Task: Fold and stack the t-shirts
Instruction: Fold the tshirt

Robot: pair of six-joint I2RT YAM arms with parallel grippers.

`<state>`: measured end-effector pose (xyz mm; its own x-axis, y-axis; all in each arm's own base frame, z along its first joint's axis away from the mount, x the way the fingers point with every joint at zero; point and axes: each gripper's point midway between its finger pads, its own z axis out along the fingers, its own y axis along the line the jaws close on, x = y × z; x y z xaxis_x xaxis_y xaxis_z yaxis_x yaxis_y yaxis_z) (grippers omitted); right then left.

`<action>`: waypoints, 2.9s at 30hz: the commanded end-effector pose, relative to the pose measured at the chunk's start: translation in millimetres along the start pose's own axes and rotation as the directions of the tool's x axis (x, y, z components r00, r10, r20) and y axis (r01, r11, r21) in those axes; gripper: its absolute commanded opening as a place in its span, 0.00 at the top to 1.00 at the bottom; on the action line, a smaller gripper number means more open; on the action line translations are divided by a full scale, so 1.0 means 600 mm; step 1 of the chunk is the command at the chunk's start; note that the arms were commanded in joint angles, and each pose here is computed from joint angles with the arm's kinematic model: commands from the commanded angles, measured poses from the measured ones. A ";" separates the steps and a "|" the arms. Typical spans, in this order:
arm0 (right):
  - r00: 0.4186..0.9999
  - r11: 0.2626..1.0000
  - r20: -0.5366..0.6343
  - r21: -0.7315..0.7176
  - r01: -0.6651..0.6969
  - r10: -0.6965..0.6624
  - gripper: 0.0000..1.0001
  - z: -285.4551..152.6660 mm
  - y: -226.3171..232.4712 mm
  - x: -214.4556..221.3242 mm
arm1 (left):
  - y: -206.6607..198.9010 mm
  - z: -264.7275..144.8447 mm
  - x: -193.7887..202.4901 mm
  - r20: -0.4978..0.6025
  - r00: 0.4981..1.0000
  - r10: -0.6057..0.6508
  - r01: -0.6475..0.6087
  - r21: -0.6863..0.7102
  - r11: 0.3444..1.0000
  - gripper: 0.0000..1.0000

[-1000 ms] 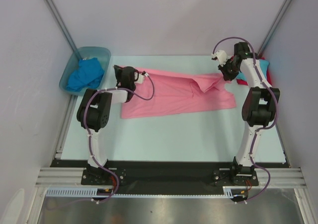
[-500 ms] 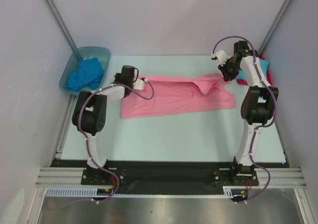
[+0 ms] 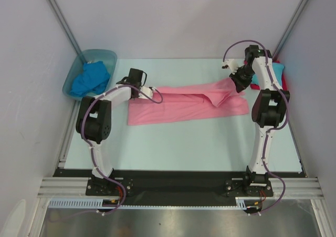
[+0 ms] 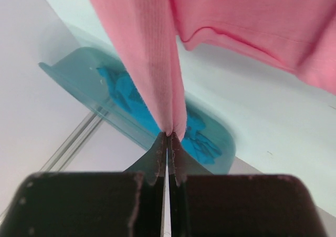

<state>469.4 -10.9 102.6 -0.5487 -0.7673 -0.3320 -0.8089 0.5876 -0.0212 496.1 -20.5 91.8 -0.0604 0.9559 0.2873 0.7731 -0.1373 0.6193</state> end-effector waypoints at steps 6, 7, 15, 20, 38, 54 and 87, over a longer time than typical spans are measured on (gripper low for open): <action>0.995 0.997 -0.098 -0.075 0.017 -0.025 1.00 -0.024 0.018 0.038 | -0.014 -0.032 0.033 -0.025 1.000 -0.014 0.017 0.110 0.994 1.00; 0.994 0.996 -0.106 -0.085 0.015 -0.024 1.00 -0.024 0.022 0.042 | -0.021 -0.033 0.035 -0.028 1.000 -0.008 0.012 0.135 0.991 1.00; 0.990 0.995 -0.140 -0.096 -0.014 0.000 1.00 -0.023 0.019 0.066 | -0.049 -0.028 0.039 -0.059 0.998 -0.005 0.017 0.216 0.976 0.99; 0.987 0.995 -0.160 -0.090 -0.041 0.026 1.00 -0.018 0.010 0.083 | -0.053 -0.023 0.028 -0.050 0.997 -0.057 0.068 0.248 0.967 1.00; 0.982 0.997 -0.180 -0.041 -0.070 0.061 1.00 -0.011 -0.013 0.101 | -0.041 -0.051 -0.005 0.034 0.982 -0.186 0.163 0.341 0.926 1.00; 0.969 0.994 -0.241 -0.085 -0.075 0.053 1.00 -0.002 0.002 0.125 | -0.076 -0.054 -0.007 0.030 0.985 -0.169 0.142 0.409 0.901 0.98; 0.945 0.991 -0.324 -0.109 -0.083 0.043 1.00 0.007 0.002 0.163 | -0.099 -0.055 -0.018 0.053 0.990 -0.129 0.087 0.485 0.870 0.98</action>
<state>463.1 -58.1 59.8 -0.6044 -0.7765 -0.1779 -0.7901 0.6129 0.0091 431.3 -43.6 64.3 -0.1257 0.9846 0.1217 0.9706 0.0967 0.2203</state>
